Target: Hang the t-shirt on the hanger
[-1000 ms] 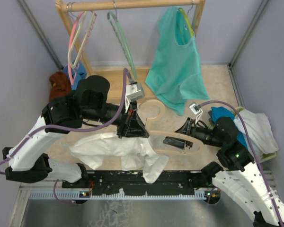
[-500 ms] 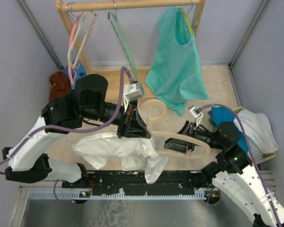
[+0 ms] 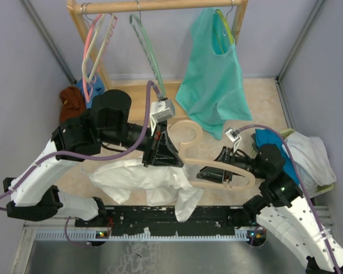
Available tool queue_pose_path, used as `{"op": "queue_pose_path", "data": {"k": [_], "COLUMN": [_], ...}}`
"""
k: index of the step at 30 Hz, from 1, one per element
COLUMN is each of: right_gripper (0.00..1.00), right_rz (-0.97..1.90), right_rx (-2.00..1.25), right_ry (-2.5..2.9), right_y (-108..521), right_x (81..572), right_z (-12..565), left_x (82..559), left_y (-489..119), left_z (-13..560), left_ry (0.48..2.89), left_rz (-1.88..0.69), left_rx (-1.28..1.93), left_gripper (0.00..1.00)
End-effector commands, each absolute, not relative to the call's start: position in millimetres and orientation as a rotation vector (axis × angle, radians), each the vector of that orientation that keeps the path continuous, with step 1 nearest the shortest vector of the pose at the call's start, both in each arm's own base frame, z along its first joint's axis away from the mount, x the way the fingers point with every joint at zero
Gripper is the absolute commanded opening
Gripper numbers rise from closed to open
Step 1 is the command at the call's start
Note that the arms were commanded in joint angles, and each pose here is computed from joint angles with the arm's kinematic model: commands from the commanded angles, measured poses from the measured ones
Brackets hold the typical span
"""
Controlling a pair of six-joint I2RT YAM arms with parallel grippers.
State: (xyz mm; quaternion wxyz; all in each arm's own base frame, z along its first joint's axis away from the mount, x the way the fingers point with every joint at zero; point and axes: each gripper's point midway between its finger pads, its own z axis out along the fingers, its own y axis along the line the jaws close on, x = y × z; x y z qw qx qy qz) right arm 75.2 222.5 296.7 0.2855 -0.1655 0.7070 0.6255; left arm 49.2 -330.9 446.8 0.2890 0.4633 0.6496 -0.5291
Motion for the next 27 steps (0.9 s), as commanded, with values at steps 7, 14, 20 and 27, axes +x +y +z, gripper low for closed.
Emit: {"op": "queue_pose_path", "data": {"k": [7,14,20,27], "right_gripper": [0.41,0.21,0.00,0.00], "right_rz": [1.613,1.601,1.488,1.190], "right_rx": [-0.451,-0.438,-0.309,-0.072], "right_ry": [1.906,1.900,1.919,1.905], "right_y": [224,226,217,173], "right_x": [85,92,107,126], "right_z": [295,297,296,316], "left_x": [44,47,56,71], "left_y": [-330,-332,-325,-305], "left_z": [465,463,461,476], "left_ry": [1.635,1.640,1.657,1.670], "left_rz": [-1.458,-1.446,-1.371,-1.249], "left_rx": [1.235,1.235,1.187,1.079], "left_gripper": [0.00,0.00,0.00,0.00]}}
